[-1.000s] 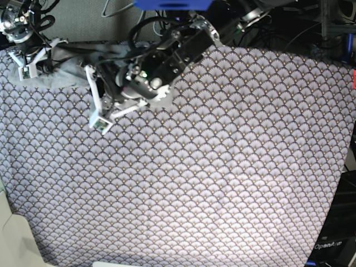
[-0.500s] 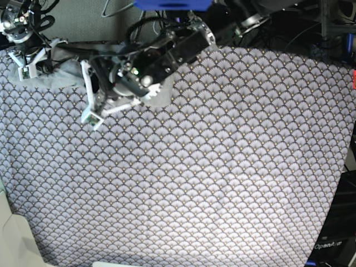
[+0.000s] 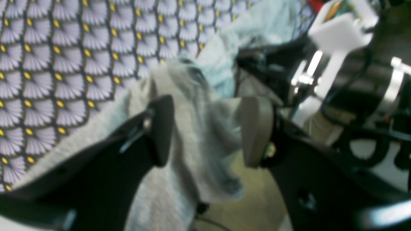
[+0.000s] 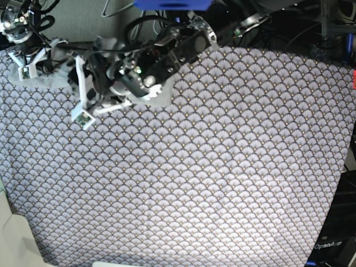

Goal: Fold the T-shirt properly

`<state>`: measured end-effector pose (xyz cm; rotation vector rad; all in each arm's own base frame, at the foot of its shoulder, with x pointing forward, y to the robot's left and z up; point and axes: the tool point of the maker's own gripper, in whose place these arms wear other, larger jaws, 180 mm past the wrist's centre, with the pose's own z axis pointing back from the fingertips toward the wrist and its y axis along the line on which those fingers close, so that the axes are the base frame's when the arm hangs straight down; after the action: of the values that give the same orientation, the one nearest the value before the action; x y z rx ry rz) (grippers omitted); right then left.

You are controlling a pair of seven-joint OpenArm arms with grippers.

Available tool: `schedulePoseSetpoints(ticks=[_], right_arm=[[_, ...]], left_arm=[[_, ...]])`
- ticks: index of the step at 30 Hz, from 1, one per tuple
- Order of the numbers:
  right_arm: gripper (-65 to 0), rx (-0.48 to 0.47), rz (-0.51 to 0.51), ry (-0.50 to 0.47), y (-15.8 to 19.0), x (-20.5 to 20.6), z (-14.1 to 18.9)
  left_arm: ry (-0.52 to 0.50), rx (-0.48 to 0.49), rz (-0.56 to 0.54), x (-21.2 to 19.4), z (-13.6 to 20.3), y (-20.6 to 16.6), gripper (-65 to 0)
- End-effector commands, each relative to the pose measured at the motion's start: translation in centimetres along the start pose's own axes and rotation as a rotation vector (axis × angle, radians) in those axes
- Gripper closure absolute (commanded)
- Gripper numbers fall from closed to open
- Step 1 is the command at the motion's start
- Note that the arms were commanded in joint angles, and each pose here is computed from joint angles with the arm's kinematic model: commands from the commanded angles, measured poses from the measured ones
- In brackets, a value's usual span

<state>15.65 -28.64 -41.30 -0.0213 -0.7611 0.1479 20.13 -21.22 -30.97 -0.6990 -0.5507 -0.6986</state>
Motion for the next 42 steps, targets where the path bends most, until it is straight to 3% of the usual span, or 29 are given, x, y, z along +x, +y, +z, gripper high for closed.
schedulePoseSetpoints(ticks=[1, 5, 9, 15, 21, 27, 34, 42], right_arm=[[0.0, -0.014, 0.015, -0.032, -0.6, 1.0, 0.4], [0.0, -0.022, 0.017, -0.038, -1.0, 1.3, 0.5], [0.0, -0.033, 0.051, -0.048, -1.9, 2.1, 0.6], [0.0, -0.039, 0.079, -0.06, -2.2, 2.9, 1.0], [0.0, -0.131, 0.063, -0.077, -5.1, 3.4, 2.5], [0.0, -0.268, 0.008, -0.135, -9.1, 4.6, 4.4], [0.0, -0.347, -0.02, -0.138, -11.4, 4.2, 6.1], [0.0, -0.401, -0.043, 0.1, -12.3, -0.5, 3.3]], left_arm=[[-0.062, -0.022, -0.009, 1.9, 0.6, -0.8, -32.8], [-0.136, 0.011, 0.024, 3.2, 2.0, 1.1, -32.8], [-0.174, 0.128, 0.101, 2.9, 4.3, 6.9, -32.8], [-0.166, 0.335, 0.209, -1.4, 9.2, 15.9, -32.8], [-0.162, 0.454, 0.284, -4.5, 12.7, 20.0, -32.8], [-0.164, 0.449, 0.248, -5.3, 13.7, 20.8, -32.8], [-0.147, 0.423, 0.237, -5.9, 13.2, 20.3, -32.8], [-0.138, 0.419, 0.245, -6.4, 13.0, 20.1, -32.8]])
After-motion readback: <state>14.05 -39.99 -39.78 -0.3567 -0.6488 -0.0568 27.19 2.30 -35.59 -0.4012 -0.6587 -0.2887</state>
